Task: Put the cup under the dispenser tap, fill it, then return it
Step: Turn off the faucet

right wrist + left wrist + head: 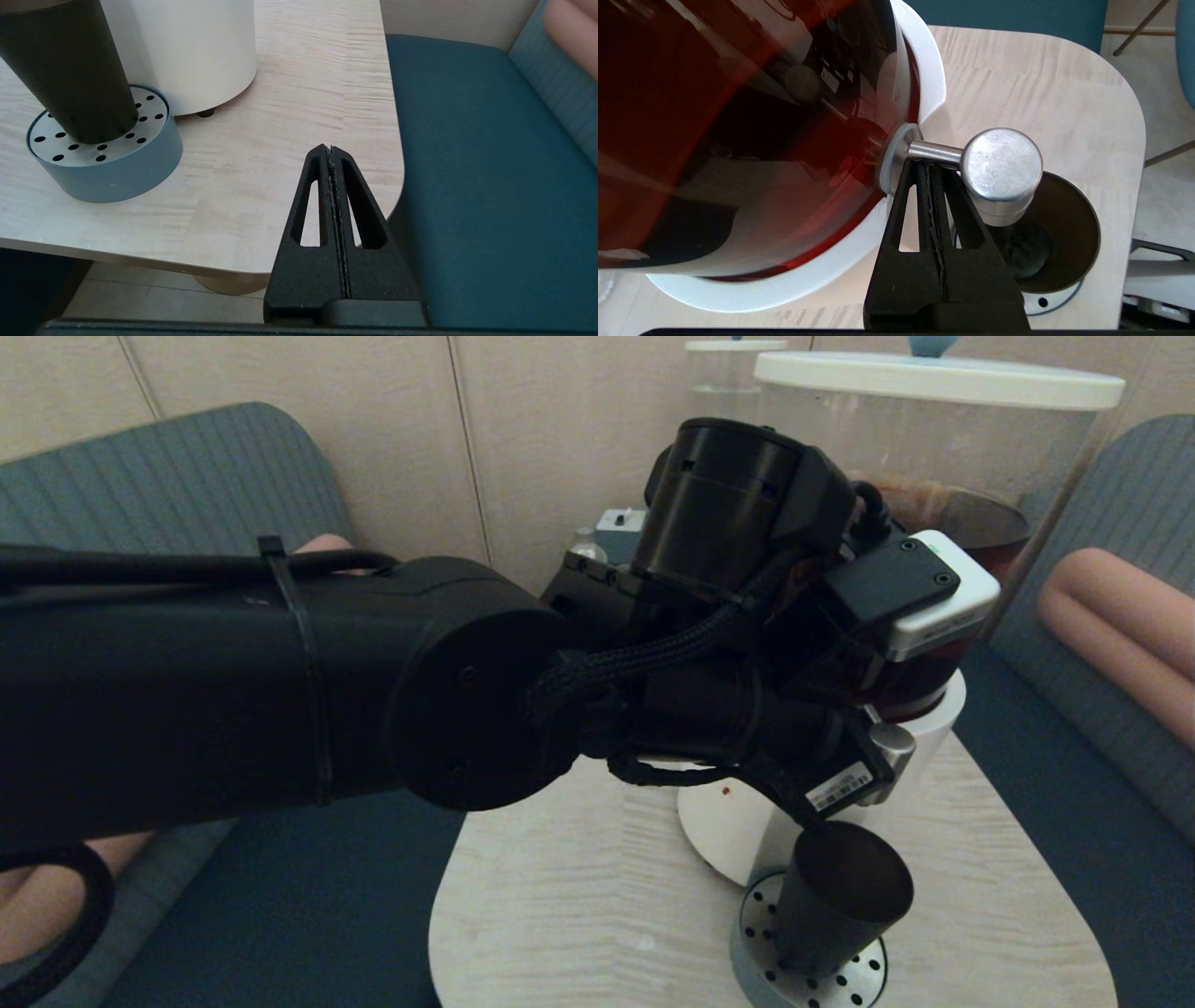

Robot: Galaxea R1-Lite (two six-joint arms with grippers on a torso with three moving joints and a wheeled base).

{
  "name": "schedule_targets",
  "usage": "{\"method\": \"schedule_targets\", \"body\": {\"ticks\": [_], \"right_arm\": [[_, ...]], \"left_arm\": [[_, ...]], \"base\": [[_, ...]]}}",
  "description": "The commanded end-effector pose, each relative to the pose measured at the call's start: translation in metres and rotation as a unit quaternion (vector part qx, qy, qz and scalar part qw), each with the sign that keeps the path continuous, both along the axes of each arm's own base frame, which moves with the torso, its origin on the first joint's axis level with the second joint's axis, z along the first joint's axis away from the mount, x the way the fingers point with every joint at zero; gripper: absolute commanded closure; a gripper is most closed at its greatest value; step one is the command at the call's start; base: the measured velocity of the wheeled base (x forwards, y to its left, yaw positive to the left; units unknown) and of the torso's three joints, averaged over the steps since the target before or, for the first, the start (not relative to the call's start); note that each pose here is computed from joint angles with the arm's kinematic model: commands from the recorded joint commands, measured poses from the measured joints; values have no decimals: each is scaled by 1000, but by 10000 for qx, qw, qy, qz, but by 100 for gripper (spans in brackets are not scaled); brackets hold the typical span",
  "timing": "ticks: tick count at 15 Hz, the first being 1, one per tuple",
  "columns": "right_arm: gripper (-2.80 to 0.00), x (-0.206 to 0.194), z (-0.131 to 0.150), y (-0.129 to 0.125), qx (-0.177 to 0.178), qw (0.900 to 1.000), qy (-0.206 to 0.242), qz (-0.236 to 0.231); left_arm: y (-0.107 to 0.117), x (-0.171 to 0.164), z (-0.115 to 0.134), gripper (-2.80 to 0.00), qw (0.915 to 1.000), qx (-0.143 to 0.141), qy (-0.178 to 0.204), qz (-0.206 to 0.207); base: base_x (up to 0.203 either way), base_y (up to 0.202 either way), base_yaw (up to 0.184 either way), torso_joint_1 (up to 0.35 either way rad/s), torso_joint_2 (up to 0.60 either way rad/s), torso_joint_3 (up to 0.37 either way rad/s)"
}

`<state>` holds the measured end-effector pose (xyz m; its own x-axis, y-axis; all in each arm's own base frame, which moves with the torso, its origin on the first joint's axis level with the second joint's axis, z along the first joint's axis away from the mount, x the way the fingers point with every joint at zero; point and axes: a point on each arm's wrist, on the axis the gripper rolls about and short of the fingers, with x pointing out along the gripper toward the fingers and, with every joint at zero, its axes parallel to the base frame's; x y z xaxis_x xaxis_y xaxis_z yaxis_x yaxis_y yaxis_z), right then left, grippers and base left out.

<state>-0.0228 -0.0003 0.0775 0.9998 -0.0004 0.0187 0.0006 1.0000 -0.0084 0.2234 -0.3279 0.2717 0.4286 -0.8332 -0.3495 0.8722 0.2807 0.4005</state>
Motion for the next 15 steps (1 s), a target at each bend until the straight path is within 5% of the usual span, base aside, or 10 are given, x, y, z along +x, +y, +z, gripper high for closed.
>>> {"method": "schedule_targets", "body": {"ticks": [1,11,15], "right_arm": [[0,0,-2,0,-3,10000,-6,-6],[0,0,-2,0,-3,10000,-6,2],[0,0,-2,0,-3,10000,-6,-6]], "left_arm": [[-1,0,-1,0,10000,9,-26,-19],[-6,4,-3,0,9998,-159,-133,-38],[6,-5,-11,0,9999,-49,124,40]], "base": [[0,0,0,0,0,0],[0,0,0,0,0,0],[0,0,0,0,0,0]]}}
